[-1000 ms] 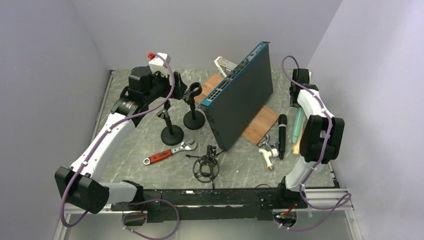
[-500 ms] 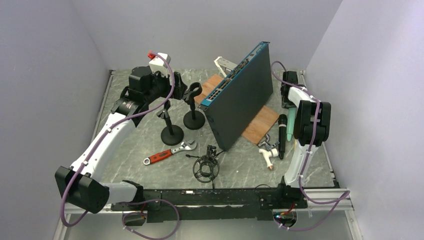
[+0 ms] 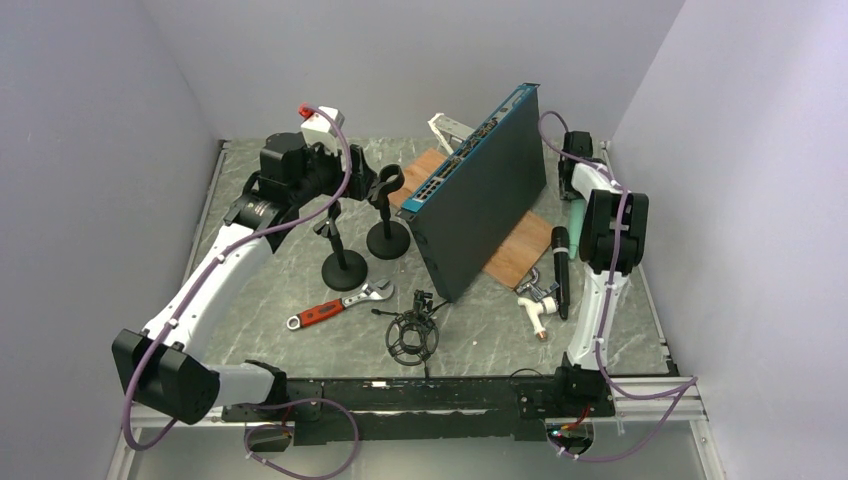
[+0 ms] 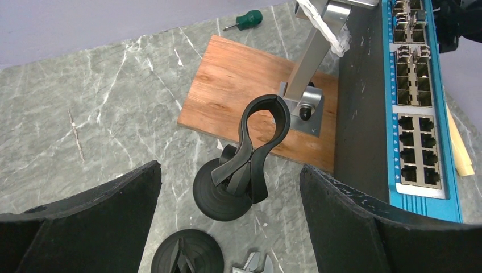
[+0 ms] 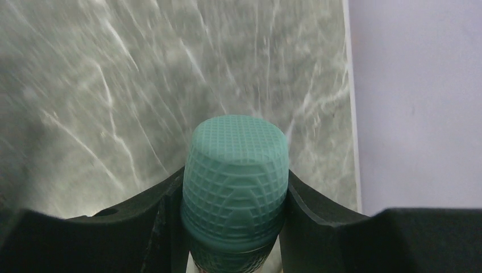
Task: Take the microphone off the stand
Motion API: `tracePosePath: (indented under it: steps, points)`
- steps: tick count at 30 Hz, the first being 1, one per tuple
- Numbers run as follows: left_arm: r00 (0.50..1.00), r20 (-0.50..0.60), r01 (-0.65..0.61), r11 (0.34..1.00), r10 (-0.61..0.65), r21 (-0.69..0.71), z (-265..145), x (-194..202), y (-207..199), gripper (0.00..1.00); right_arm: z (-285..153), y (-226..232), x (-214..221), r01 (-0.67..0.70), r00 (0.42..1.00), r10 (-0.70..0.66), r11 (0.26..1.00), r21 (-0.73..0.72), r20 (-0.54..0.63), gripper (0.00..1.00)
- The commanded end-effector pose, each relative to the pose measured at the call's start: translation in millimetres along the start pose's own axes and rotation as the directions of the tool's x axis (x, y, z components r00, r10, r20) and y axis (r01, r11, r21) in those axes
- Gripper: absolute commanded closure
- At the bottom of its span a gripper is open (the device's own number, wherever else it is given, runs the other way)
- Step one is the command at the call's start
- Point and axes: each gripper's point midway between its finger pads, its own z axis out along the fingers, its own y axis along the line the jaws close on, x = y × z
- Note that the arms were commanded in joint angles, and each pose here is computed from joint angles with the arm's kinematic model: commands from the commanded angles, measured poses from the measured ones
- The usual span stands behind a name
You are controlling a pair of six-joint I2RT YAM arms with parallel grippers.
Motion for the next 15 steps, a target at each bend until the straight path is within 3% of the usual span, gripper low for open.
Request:
tracePosePath:
  steps: [1, 5, 15]
  points:
    - [1.000, 0.025, -0.001, 1.000, 0.000, 0.030, 2.7, -10.4, -5.0, 0.06, 9.7, 11.4, -34.9, -0.049, 0.996, 0.053, 0.998, -0.045, 0.076, 0.86]
    - [1.000, 0.027, -0.002, 1.000, 0.002, 0.026, 3.0, -9.6, -4.2, 0.06, 21.4, 18.2, -36.7, -0.044, 0.997, 0.048, 0.998, -0.055, 0.066, 0.80]
    - [1.000, 0.018, -0.002, 1.000, 0.001, 0.031, 4.8, -7.9, -4.5, 0.06, 29.1, 22.1, -34.5, -0.029, 0.997, 0.034, 0.998, -0.063, 0.066, 0.49]
